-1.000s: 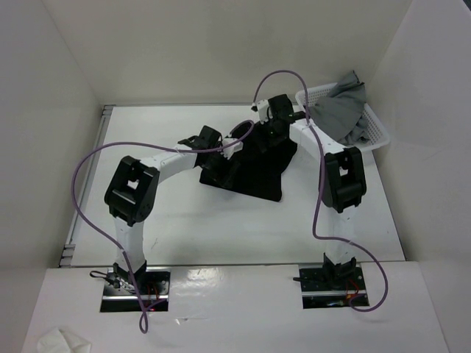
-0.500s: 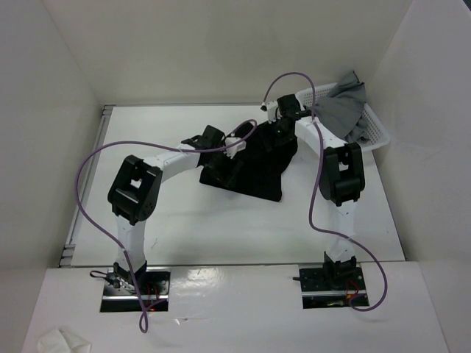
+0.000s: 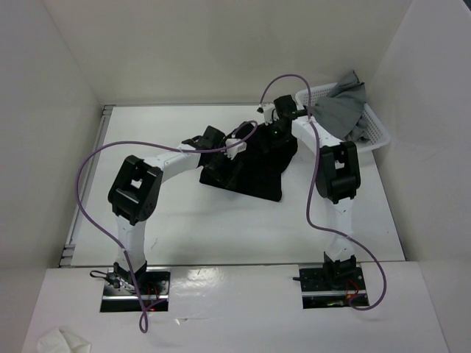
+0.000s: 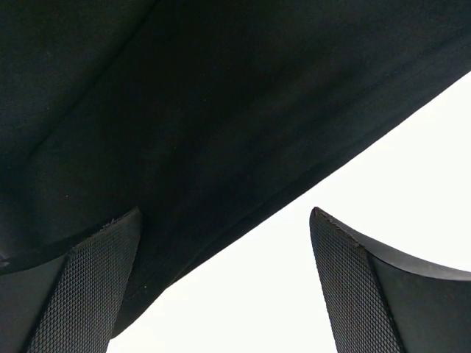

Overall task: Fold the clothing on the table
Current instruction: Flatten the skirt out

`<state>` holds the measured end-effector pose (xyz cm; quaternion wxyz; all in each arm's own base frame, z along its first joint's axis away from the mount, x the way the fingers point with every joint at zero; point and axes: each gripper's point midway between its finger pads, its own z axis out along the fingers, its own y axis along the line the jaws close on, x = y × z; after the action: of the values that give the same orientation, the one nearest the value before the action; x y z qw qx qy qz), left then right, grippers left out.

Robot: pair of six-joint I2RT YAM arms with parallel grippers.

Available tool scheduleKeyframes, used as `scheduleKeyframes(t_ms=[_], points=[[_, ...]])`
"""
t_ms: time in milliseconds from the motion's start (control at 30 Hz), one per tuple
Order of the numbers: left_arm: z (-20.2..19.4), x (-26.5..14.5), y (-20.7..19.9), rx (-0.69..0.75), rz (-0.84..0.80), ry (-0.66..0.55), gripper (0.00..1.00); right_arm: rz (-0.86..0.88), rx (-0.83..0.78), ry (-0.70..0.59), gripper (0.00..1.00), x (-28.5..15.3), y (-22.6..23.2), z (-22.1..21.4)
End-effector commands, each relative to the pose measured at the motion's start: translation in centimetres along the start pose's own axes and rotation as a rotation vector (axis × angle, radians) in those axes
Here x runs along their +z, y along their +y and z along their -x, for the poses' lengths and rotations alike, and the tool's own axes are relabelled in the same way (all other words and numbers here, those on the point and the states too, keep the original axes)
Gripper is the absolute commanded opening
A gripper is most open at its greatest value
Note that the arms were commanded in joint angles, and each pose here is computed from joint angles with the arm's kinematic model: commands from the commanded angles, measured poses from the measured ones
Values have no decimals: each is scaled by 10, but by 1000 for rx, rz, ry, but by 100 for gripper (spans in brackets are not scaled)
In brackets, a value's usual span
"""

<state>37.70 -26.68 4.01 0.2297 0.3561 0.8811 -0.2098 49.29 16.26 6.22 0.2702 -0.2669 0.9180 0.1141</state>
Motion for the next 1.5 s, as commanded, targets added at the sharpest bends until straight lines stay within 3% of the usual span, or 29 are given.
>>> scheduleKeyframes(t_ms=[0,233,567,600,733,1000,1200,1467], points=[[1,1,-10,-14,-42,-3,100,40,-6,-2,96,12,12,9],[-3,2,-10,-17,-44,5,100,40,3,-4,96,32,7,15],[-13,0,-16,-29,-66,31,100,9,19,-44,96,56,-9,49],[-17,1,-16,-32,-68,39,100,0,9,-86,96,51,-12,69],[-18,-1,-17,-32,-68,38,100,38,26,-56,93,53,-8,74],[-10,-12,-20,-20,-63,10,100,59,11,-181,93,-44,13,117],[-7,-15,-21,-26,-62,1,100,58,25,-79,93,-54,31,92],[-7,-15,-24,-26,-80,-2,100,-2,-33,80,93,12,51,19]])
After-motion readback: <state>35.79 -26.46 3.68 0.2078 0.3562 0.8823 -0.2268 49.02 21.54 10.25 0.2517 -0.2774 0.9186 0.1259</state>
